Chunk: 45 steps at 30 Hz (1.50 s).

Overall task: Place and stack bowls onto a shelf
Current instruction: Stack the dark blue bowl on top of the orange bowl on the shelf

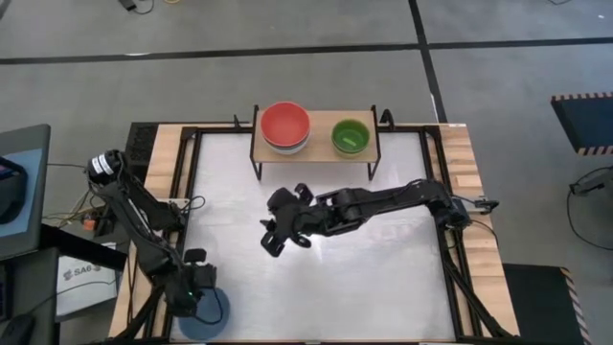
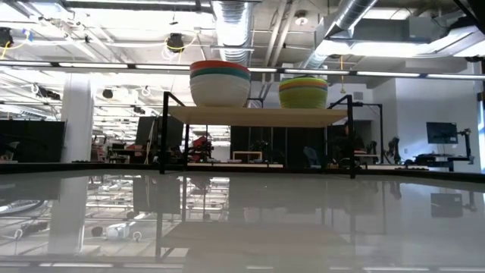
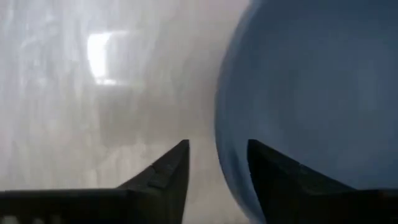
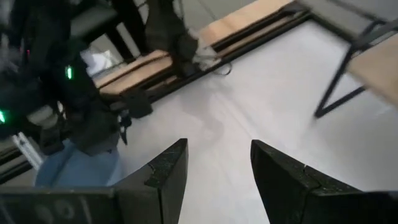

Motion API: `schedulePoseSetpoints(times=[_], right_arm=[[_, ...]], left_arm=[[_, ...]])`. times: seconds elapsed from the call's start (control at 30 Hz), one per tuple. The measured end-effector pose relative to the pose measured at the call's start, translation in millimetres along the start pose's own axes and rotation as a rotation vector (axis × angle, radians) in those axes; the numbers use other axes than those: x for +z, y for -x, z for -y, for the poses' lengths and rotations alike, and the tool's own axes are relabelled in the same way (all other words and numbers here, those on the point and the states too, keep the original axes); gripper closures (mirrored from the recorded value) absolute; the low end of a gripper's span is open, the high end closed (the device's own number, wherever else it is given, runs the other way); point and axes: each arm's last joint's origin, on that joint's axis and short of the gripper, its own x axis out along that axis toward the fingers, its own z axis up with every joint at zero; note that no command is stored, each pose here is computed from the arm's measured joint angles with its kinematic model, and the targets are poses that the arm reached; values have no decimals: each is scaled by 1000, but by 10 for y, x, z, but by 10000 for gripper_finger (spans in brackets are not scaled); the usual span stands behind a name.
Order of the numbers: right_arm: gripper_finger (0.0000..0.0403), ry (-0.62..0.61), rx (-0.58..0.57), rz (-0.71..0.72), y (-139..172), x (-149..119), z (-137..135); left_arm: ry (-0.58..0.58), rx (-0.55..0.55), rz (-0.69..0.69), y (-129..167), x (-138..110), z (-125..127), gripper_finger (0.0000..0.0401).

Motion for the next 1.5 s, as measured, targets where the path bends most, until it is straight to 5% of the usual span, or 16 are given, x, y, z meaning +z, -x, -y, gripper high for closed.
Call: schedulePoseSetpoints(times=[0.27, 0.6, 0.83, 1.13, 1.5], right_arm=[[203, 34, -93, 13, 646, 173, 225], [203, 103, -220, -25, 1358, 194, 541], [203, 151, -297, -68, 1531, 174, 702], [203, 278, -369, -97, 1618, 225, 900], [203, 415, -371, -113, 1676, 274, 985]], left_arm=[[110, 29, 46, 55, 176, -141, 391], [319, 222, 532, 1138, 782, -675, 401], [477, 449, 848, 2059, 1184, -1264, 401], [598, 726, 910, 2793, 1573, -2064, 401], [716, 724, 878, 2947, 2066, -2845, 401]])
